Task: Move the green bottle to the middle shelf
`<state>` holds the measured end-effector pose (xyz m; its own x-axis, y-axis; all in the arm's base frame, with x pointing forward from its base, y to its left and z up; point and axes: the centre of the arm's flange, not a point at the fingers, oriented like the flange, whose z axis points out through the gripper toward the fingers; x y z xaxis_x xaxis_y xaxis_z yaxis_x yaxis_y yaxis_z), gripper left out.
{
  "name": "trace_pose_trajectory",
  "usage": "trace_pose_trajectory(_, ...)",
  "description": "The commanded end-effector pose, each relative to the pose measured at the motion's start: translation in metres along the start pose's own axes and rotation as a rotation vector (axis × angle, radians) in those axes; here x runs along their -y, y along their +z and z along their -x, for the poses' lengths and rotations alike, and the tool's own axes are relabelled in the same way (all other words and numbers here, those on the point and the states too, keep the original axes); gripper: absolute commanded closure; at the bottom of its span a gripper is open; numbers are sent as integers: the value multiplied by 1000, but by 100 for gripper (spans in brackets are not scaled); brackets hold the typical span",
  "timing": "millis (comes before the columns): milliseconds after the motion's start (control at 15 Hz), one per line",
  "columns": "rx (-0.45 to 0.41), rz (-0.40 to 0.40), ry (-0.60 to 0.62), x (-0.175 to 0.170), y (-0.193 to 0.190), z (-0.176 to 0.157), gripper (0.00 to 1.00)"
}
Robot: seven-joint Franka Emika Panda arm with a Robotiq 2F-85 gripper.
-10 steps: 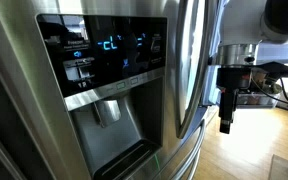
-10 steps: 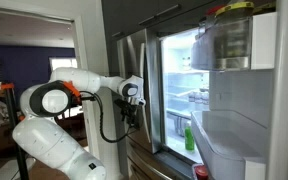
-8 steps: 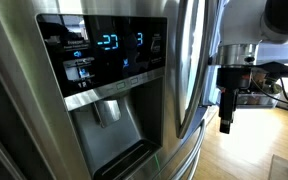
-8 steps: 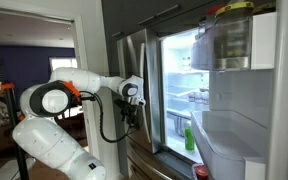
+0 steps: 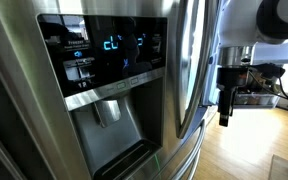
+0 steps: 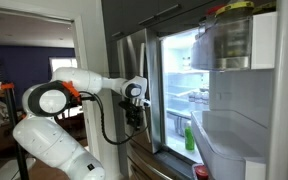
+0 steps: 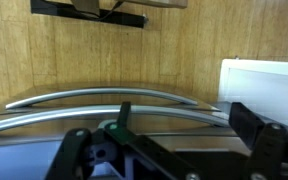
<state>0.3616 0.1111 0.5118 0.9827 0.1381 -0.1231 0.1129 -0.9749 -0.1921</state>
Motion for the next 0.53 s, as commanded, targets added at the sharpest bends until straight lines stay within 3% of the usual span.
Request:
trace_pose_trajectory(0, 33, 107, 26, -69, -1, 3, 0)
trace_pose_trajectory(267, 0, 283, 32, -137, -4, -9, 0)
trace_pose_trajectory(467, -115, 329, 18, -165, -10, -36, 0)
